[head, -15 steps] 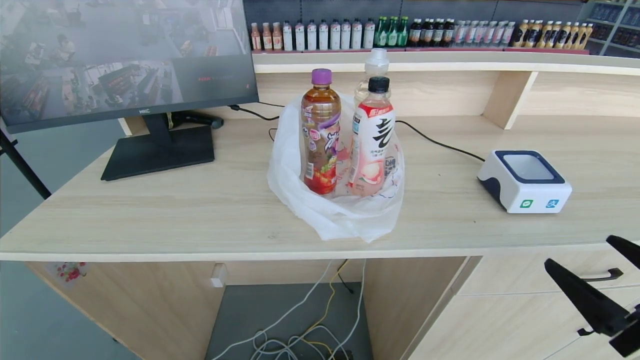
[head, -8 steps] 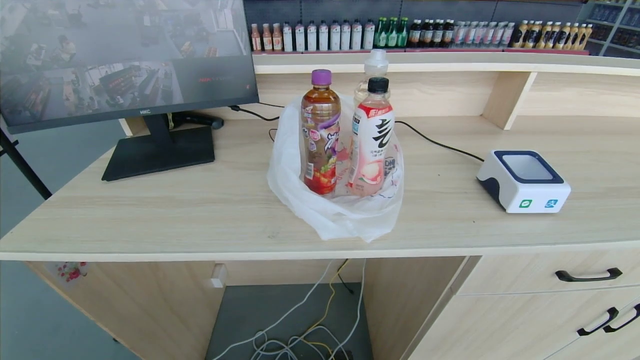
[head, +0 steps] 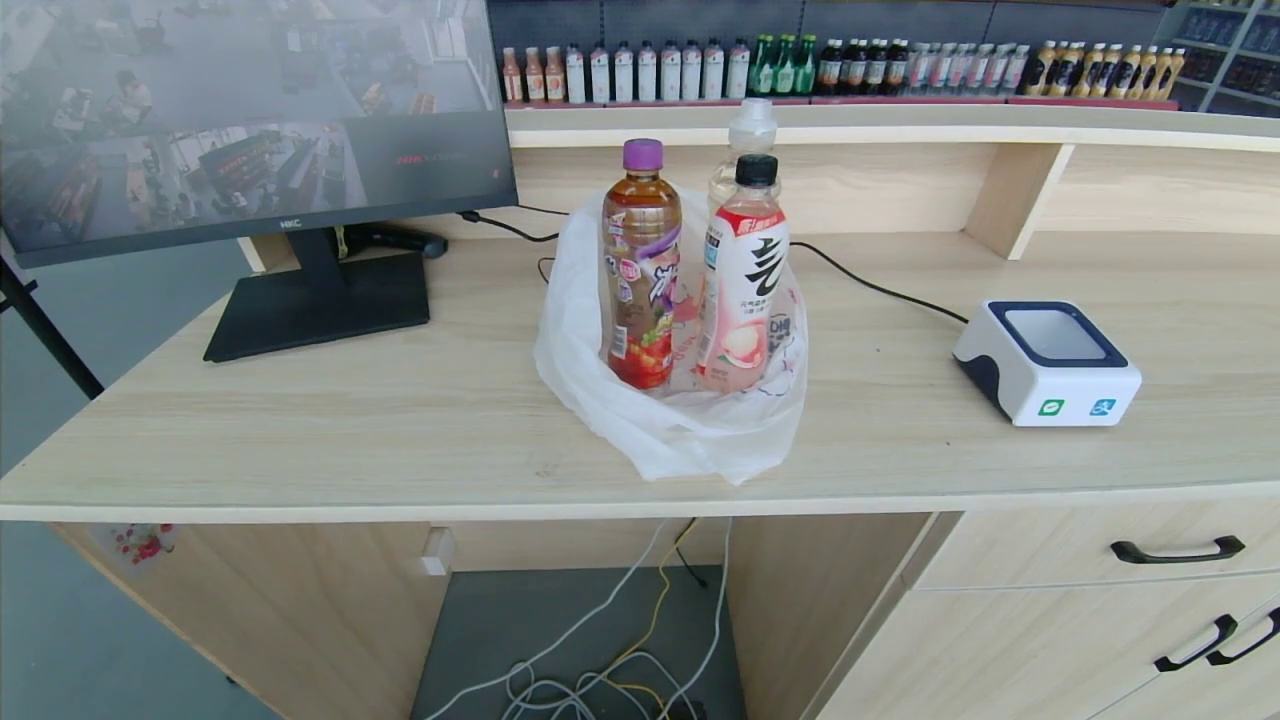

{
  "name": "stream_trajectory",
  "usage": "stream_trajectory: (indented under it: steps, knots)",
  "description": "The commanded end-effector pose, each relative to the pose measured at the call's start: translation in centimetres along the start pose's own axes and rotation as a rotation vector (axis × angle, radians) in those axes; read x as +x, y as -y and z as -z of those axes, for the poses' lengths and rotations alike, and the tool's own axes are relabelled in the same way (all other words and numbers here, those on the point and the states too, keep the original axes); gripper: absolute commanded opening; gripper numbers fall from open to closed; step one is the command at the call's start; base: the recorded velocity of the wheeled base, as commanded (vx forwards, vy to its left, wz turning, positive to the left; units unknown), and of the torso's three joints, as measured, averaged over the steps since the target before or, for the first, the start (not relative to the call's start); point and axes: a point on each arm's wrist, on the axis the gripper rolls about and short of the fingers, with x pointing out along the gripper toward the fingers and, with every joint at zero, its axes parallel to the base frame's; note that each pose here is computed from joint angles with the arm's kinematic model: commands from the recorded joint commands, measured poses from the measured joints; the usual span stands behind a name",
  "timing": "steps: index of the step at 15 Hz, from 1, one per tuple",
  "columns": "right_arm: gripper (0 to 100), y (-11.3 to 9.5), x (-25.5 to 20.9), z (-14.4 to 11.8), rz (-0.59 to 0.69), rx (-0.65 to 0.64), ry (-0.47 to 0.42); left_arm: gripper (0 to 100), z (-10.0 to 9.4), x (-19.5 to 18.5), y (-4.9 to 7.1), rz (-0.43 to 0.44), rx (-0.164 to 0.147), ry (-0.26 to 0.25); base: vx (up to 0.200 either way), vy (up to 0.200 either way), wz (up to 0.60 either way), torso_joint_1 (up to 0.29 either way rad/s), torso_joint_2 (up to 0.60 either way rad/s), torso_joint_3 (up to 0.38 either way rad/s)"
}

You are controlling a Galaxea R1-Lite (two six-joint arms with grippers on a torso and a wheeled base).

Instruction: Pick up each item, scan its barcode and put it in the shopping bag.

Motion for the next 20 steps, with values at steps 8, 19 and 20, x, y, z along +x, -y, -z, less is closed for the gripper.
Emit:
stream_trajectory:
  steps: [8, 19, 20]
  knots:
    - [100, -1.0, -0.1, 0.2, 0.256, -0.009, -0.011, 100, 0.0, 0.0, 0.0, 0.0, -0.003, 0.0, 0.0, 0.0, 0.0, 0.0, 0.0, 0.0]
    - [100, -1.1, 0.2, 0.8, 0.212, 0.128, -0.007, 100, 0.0, 0.0, 0.0, 0.0, -0.001, 0.0, 0.0, 0.0, 0.0, 0.0, 0.0, 0.0]
    - [100, -1.1, 0.2, 0.8, 0.212, 0.128, -0.007, 100, 0.0, 0.0, 0.0, 0.0, -0.003, 0.0, 0.0, 0.0, 0.0, 0.0, 0.0, 0.0]
